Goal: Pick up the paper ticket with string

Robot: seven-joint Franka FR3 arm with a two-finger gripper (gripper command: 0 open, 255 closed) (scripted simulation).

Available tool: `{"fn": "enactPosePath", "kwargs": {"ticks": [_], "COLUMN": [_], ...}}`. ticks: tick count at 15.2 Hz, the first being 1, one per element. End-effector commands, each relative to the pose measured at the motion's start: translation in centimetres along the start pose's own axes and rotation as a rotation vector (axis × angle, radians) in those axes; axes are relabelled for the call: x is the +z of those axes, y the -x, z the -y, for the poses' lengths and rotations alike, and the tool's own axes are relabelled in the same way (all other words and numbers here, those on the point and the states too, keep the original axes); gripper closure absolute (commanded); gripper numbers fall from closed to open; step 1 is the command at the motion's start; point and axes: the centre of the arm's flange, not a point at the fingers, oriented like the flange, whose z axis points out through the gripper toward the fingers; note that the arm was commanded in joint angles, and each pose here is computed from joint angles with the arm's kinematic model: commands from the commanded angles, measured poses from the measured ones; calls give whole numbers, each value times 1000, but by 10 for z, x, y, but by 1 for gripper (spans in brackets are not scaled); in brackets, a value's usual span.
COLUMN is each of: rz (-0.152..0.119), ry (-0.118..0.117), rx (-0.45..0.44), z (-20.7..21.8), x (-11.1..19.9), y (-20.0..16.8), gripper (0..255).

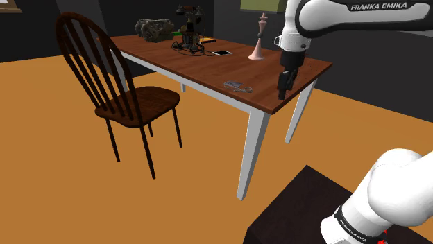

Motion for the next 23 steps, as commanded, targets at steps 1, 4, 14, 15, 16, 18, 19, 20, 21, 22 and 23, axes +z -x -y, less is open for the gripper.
{"fn": "enactPosePath", "kwargs": {"ticks": [1, 4, 14, 15, 16, 18, 19, 20, 21, 22, 23], "rz": [17, 42, 100, 100, 100, 100, 100, 100, 100, 100, 100], "ry": [-18, -44, -106, -106, -106, -106, -106, -106, -106, -106, -106], "rx": [-27, -65, -155, -155, -155, -155, -155, -155, -155, -155, -155], "z": [-10, -24, -52, -52, -51, -51, -50, -50, -50, -50, -50], "x": [-3, -7, 0, 5, 10, 21, 29, 29, 29, 29, 29], "y": [-28, -70, -171, -172, -172, -173, -174, -174, -174, -174, -174], "gripper": [0, 0, 0, 0, 0, 0, 0, 0, 0, 255, 255]}}
